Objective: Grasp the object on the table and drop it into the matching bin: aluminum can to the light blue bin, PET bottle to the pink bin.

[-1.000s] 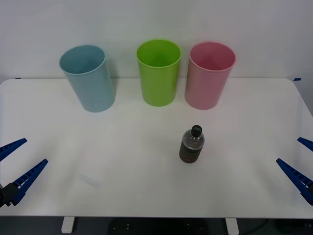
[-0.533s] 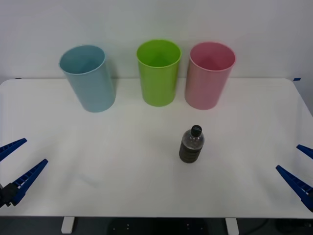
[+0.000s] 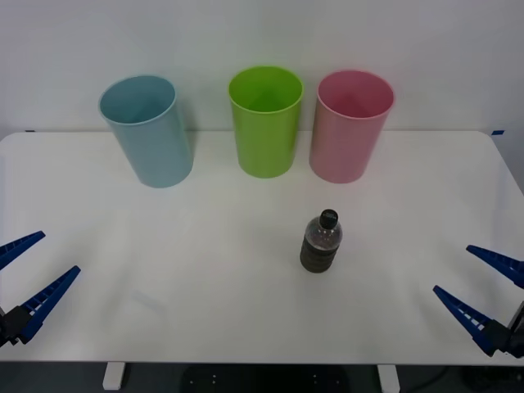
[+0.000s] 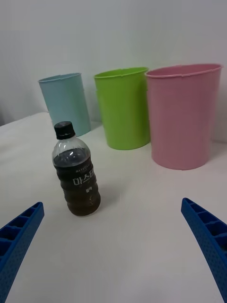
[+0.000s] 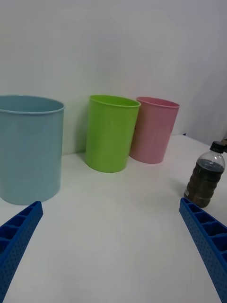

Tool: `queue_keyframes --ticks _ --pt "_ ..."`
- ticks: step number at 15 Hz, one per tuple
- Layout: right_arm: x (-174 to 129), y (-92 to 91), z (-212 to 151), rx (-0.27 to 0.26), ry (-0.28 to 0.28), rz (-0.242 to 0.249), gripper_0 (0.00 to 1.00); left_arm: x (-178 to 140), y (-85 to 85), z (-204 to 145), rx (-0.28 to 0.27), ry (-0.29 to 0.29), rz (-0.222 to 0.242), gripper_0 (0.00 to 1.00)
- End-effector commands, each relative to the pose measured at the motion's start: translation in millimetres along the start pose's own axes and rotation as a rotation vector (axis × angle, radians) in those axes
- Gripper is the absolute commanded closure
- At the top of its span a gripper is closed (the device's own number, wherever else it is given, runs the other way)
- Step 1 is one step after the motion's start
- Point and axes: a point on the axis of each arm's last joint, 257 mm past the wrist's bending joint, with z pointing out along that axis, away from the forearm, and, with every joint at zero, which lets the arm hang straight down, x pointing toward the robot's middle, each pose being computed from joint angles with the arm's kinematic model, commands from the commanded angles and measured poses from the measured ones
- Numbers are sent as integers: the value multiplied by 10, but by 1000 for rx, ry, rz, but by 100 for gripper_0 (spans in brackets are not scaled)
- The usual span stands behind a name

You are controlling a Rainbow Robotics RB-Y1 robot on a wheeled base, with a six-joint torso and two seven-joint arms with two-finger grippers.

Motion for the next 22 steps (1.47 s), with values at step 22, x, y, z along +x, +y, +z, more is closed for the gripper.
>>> queue_keyframes --ticks 22 --pt "483 337 1278 -83 15 -82 0 0 0 0 0 0 0 0"
